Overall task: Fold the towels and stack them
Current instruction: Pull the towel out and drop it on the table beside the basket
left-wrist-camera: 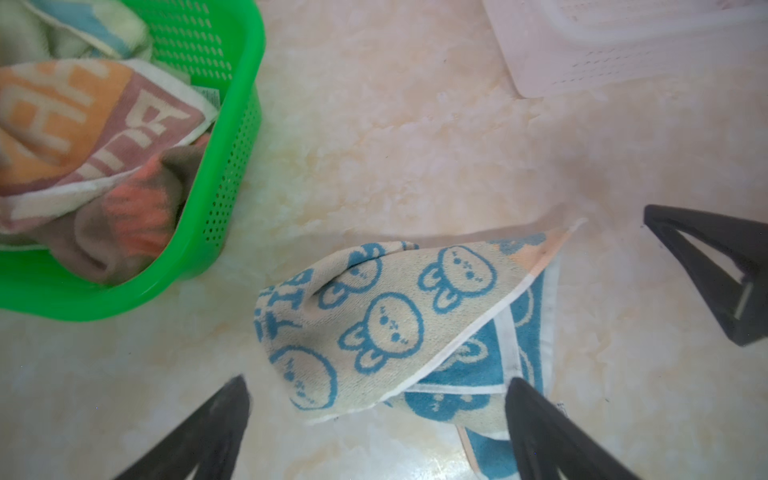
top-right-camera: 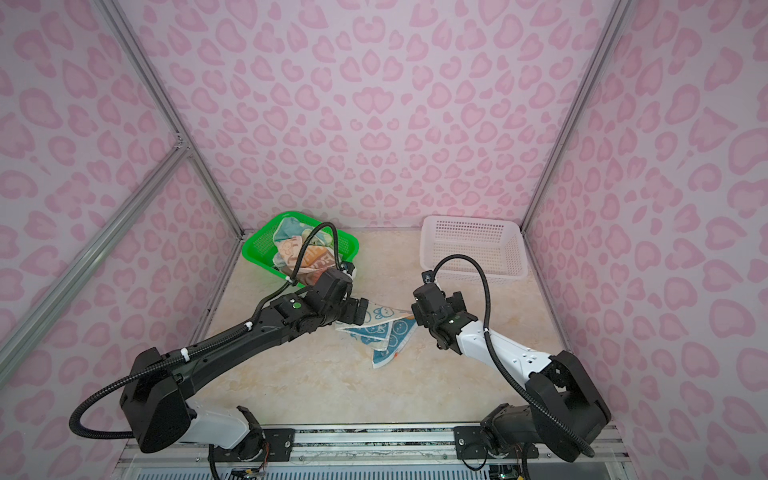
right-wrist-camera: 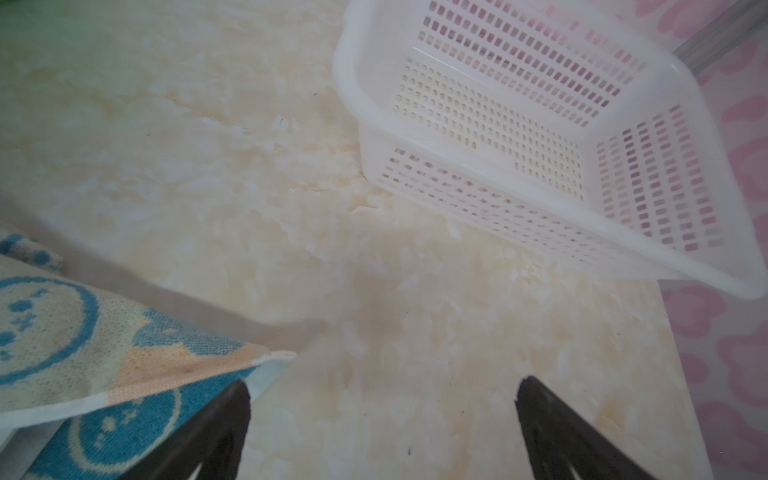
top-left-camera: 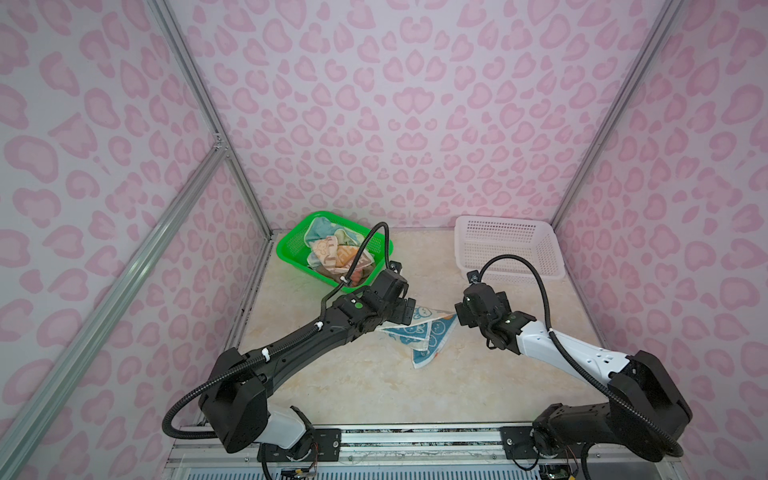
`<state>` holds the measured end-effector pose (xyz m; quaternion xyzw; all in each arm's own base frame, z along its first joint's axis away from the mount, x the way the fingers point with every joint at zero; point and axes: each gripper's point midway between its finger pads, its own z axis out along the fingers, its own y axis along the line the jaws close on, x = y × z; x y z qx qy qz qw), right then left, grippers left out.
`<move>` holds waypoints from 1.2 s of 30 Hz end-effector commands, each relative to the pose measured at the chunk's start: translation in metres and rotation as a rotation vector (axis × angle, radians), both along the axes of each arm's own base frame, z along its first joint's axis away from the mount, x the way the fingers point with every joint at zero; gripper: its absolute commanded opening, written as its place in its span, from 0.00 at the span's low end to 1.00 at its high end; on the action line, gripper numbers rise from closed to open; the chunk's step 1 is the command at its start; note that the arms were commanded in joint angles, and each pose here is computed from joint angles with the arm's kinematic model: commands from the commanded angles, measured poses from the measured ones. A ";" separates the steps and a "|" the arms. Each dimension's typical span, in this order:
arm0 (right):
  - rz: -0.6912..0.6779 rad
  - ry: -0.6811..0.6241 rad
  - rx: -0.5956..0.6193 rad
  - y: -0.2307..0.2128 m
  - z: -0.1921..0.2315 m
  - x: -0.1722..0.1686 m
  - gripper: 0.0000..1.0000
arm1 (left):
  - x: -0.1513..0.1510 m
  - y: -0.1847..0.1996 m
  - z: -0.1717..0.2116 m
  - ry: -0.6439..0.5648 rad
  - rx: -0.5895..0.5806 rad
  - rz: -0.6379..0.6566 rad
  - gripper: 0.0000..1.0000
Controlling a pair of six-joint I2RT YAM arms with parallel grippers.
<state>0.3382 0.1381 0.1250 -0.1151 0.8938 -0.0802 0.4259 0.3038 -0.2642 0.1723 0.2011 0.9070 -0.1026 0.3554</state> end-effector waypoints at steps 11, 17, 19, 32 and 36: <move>-0.233 0.039 0.217 -0.068 -0.001 -0.025 0.98 | 0.018 -0.137 -0.038 0.030 0.037 -0.378 0.98; -0.238 0.021 0.282 -0.082 0.006 -0.038 0.99 | 0.021 -0.172 -0.082 0.062 0.107 -0.459 0.97; -0.223 0.026 0.293 -0.082 0.006 -0.042 0.98 | 0.025 -0.179 -0.096 0.067 0.137 -0.472 0.95; -0.185 0.063 0.302 -0.075 -0.002 -0.044 0.98 | 0.039 -0.185 -0.157 0.127 0.253 -0.468 0.24; -0.170 0.061 0.308 -0.073 -0.004 -0.044 0.99 | 0.039 -0.186 -0.147 0.118 0.227 -0.458 0.03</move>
